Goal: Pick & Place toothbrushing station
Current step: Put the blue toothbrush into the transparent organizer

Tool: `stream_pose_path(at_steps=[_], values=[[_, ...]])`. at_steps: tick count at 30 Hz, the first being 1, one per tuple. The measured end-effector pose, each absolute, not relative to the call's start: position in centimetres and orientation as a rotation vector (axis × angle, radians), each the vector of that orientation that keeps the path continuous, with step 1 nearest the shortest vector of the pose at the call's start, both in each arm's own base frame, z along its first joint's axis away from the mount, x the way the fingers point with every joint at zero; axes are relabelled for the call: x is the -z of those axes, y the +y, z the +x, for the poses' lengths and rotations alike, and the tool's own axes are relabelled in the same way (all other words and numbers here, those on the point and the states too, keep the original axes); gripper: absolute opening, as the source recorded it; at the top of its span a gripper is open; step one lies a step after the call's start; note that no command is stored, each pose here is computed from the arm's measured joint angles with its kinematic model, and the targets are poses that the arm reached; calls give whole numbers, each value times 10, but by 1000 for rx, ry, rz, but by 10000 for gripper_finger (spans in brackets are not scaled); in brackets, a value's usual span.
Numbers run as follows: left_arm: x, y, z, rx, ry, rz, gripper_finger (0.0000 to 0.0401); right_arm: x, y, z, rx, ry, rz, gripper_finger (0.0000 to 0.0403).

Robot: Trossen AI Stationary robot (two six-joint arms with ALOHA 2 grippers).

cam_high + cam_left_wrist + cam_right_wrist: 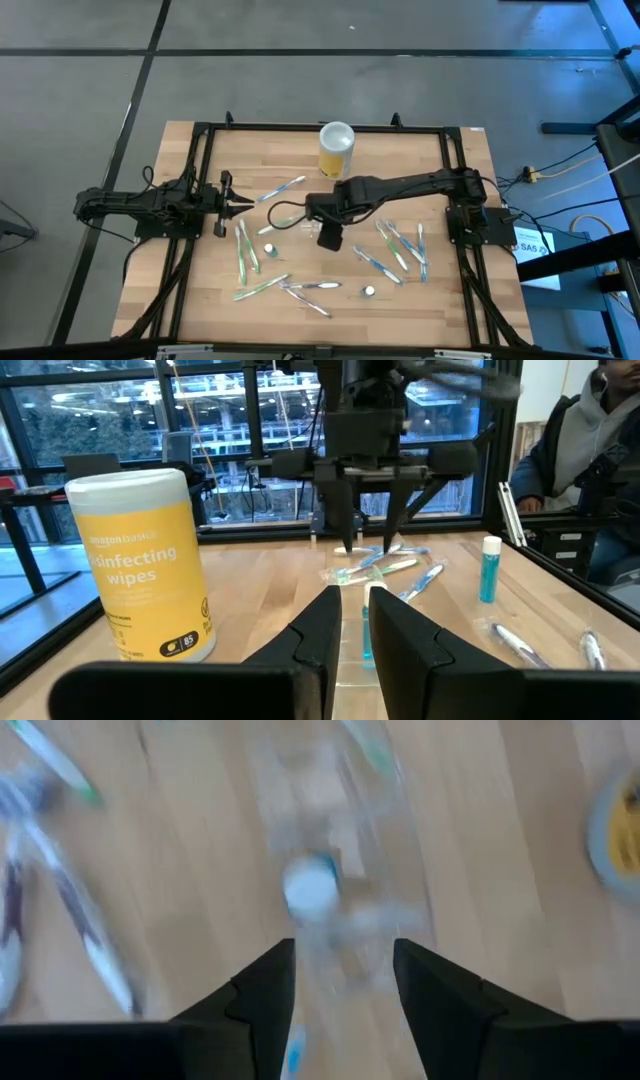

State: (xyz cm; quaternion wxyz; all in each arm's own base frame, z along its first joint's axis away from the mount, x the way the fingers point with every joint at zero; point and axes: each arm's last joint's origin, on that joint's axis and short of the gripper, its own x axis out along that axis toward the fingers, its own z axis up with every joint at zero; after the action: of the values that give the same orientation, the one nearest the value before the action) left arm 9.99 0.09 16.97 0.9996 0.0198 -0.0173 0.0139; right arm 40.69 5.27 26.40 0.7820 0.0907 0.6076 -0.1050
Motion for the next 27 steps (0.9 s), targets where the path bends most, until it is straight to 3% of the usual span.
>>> stream_pose_path(at_steps=[14, 27], values=[[-170, 1, 100, -29, -38, 65, 53, -288, 73, 372, 366, 1574, 193, 143], [-171, 1, 100, -47, -50, 64, 54, -317, 92, 342, 337, 1471, 34, 139]])
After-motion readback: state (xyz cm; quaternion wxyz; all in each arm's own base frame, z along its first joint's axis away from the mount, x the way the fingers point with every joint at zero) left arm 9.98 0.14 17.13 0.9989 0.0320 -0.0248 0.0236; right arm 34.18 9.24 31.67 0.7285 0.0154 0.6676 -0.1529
